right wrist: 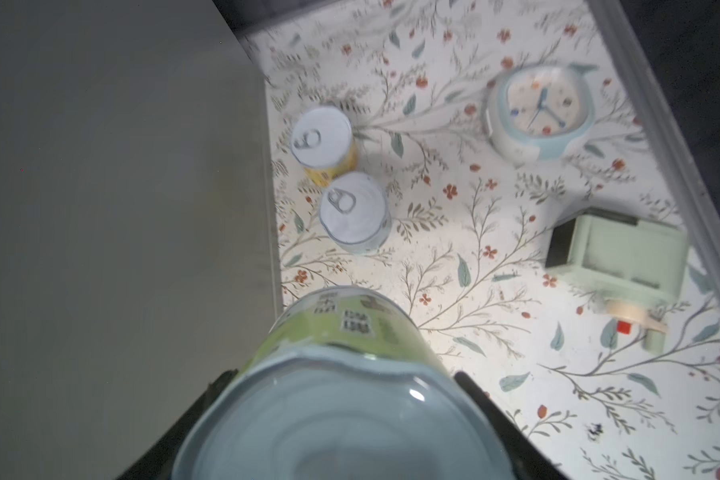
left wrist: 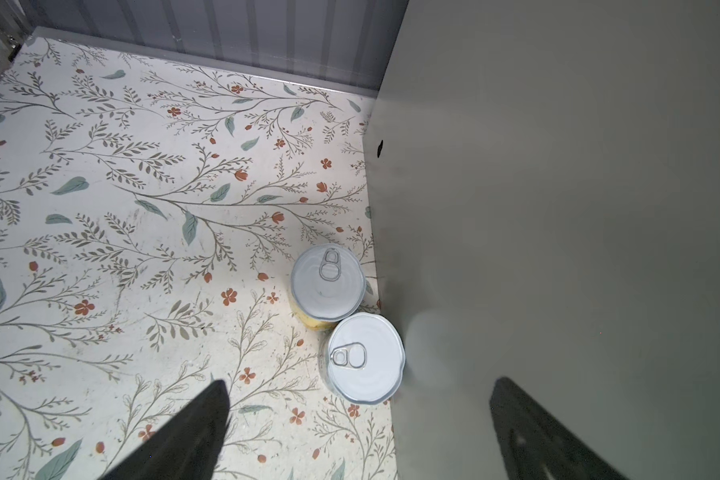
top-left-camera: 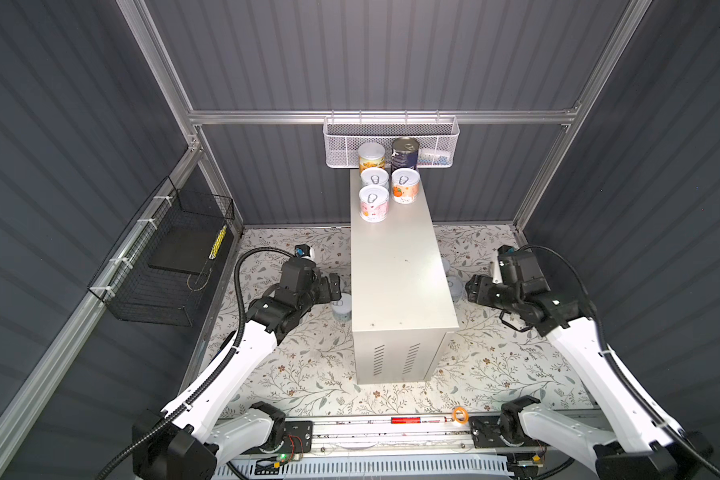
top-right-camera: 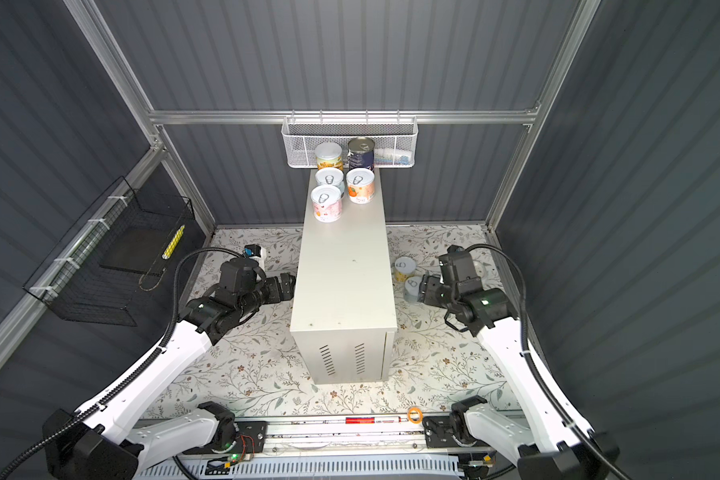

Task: Place and organize the canned foods onto the counter
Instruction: 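Lift the green-labelled can with the right gripper up over the cabinet top, then carry the green-labelled can toward the pink and orange-labelled cans, then lower the green-labelled can onto the cabinet top beside the pink can, then open the right gripper and withdraw it down beside the cabinet while the left gripper lowers, then lower the left gripper onto the white-lidded floor can nearest the robot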

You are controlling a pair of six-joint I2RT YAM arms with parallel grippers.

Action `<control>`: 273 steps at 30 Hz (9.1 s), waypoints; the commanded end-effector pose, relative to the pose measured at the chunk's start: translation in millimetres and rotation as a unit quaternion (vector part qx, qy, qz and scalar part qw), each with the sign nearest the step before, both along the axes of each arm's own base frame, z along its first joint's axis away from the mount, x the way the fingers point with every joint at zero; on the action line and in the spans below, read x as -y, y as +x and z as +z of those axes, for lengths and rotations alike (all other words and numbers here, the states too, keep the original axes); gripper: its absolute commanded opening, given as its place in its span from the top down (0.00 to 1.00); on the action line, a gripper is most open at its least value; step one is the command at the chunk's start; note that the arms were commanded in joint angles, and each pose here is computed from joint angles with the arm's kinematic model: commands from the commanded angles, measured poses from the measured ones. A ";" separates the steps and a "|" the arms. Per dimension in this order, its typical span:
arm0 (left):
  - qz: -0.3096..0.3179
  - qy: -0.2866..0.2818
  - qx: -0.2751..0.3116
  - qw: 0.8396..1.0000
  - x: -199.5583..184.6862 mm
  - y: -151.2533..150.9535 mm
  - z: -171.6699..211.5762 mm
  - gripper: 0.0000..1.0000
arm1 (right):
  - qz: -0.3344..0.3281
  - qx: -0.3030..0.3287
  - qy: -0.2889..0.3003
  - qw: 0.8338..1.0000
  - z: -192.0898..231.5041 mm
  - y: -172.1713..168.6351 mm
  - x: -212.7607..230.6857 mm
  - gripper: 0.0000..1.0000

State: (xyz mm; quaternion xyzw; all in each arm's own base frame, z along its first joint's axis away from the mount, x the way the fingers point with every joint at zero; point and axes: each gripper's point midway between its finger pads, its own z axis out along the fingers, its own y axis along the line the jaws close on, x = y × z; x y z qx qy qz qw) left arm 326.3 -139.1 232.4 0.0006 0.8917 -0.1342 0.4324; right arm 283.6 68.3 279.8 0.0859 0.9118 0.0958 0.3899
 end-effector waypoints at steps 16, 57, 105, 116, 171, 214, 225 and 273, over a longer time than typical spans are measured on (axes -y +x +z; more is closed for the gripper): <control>-0.007 0.003 0.037 0.999 0.8 9.5 29.0 0.01 | 0.136 0.100 -0.046 0.985 156.3 11.6 -64.7 1.00; -0.005 0.011 0.035 0.999 -1.6 10.3 17.3 0.01 | 0.233 0.058 -0.064 0.969 124.8 100.3 -178.8 0.40; -0.018 0.011 0.031 0.999 3.4 17.3 22.7 0.01 | 0.235 0.120 -0.016 0.964 126.2 39.4 -160.0 0.51; -0.017 0.016 0.024 0.999 3.5 19.0 16.2 0.01 | 0.221 0.122 -0.039 0.967 118.7 76.3 -166.1 0.48; 0.000 0.039 -0.003 0.999 -8.8 12.4 -3.0 0.01 | 0.200 0.161 0.029 0.966 138.7 75.4 -149.5 0.29; 0.019 -0.012 -0.120 0.992 5.6 3.8 -134.4 0.01 | 0.090 0.069 0.048 0.992 23.9 37.5 -66.7 0.07; 0.040 0.015 -0.149 0.988 -1.9 4.6 -164.2 0.01 | 0.088 0.065 0.054 0.993 19.3 37.4 -67.7 0.06; 0.024 0.043 -0.098 0.994 7.2 12.0 -130.4 0.01 | 0.082 0.074 0.059 0.992 14.8 28.9 -60.6 0.03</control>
